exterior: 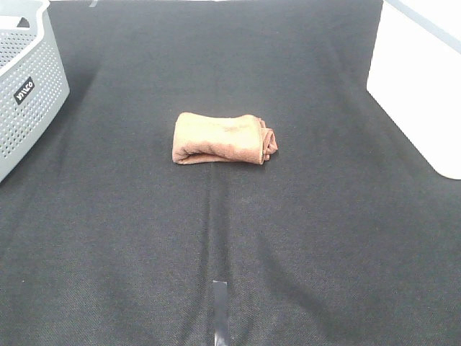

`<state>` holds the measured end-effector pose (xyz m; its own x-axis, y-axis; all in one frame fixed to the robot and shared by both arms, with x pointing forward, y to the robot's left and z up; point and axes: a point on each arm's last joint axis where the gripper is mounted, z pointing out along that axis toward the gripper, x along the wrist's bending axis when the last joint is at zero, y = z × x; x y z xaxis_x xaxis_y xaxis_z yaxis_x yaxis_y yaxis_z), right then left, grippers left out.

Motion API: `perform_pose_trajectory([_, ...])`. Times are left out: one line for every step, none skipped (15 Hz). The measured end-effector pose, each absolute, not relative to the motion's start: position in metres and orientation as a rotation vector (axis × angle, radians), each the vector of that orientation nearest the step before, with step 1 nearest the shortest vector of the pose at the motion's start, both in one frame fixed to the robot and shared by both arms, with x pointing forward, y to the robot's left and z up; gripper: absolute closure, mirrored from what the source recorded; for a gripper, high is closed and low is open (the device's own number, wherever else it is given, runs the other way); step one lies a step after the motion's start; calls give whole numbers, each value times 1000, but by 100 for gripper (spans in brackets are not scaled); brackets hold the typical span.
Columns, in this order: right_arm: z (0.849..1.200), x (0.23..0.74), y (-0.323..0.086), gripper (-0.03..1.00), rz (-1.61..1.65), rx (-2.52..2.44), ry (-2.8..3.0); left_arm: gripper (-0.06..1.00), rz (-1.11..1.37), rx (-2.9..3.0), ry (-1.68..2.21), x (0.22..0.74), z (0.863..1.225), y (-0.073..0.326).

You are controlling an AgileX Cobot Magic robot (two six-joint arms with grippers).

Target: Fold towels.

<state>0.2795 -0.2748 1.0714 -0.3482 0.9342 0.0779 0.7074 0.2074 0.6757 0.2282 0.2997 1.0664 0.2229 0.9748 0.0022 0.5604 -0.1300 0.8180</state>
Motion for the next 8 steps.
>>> perform_pose_trajectory([1066, 267, -279, 21, 918, 1491, 2093, 24, 767, 1794, 1395, 224, 1060, 300])
perform_pose_trajectory([1062, 257, -282, 21, 941, 1447, 2042, 24, 780, 1797, 1379, 222, 1055, 301])
perform_pose_trajectory([1062, 257, -282, 21, 941, 1447, 2042, 24, 780, 1797, 1379, 222, 1055, 301])
perform_pose_trajectory([1059, 248, -285, 21, 964, 1409, 1994, 24, 790, 1793, 1368, 221, 1054, 301])
perform_pose_trajectory([1059, 242, -287, 21, 999, 1371, 1944, 24, 801, 1780, 1356, 222, 1055, 301])
perform_pose_trajectory([1058, 235, -288, 21, 1054, 1322, 1877, 24, 812, 1768, 1347, 223, 1055, 301])
perform_pose_trajectory([1056, 235, -288, 21, 1062, 1315, 1865, 24, 820, 1757, 1339, 224, 1056, 300])
perform_pose_trajectory([1055, 236, -289, 21, 1057, 1317, 1866, 24, 834, 1738, 1325, 226, 1057, 300])
